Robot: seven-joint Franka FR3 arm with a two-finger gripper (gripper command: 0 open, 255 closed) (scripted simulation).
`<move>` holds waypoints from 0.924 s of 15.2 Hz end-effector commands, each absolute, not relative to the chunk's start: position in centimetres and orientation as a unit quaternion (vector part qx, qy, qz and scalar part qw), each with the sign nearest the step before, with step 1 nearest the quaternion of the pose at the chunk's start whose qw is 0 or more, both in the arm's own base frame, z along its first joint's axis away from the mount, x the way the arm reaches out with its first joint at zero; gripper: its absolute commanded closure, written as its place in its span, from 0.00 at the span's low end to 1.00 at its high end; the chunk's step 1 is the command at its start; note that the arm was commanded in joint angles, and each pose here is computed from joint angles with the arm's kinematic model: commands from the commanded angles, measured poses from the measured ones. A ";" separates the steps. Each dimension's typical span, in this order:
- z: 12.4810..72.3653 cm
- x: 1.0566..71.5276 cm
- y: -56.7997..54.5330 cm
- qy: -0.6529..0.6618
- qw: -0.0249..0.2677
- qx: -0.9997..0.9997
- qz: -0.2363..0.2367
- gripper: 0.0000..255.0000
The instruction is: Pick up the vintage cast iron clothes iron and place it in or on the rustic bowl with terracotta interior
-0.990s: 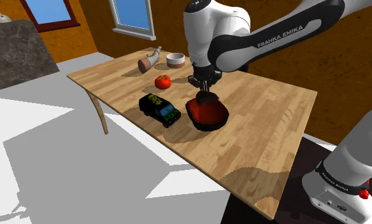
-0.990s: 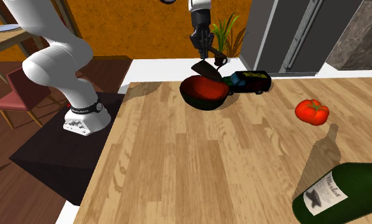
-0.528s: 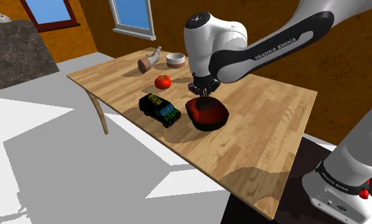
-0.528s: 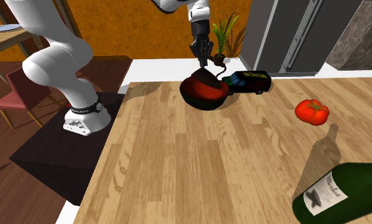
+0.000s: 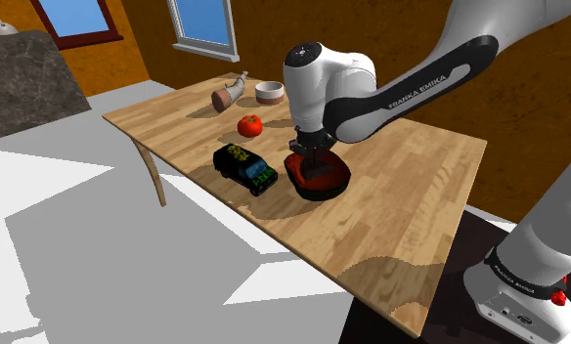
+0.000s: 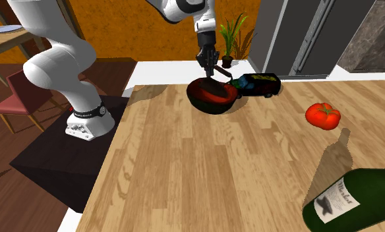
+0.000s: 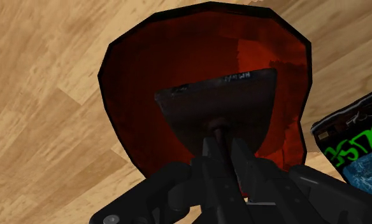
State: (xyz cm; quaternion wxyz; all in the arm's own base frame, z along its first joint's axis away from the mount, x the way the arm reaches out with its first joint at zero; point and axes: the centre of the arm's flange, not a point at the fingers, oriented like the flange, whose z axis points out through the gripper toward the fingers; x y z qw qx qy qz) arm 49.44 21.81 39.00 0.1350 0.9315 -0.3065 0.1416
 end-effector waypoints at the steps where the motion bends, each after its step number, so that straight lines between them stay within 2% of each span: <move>1: 38.9 49.5 21.8 -0.307 0.135 0.932 0.142 1.00; 5: 38.9 49.5 21.8 -0.307 0.135 0.932 0.142 1.00; 6: 38.9 49.5 21.8 -0.307 0.135 0.932 0.142 0.00; 11: 38.9 49.5 21.8 -0.307 0.135 0.932 0.142 0.00; 14: 42.5 48.8 23.1 -0.307 0.135 0.932 0.142 0.00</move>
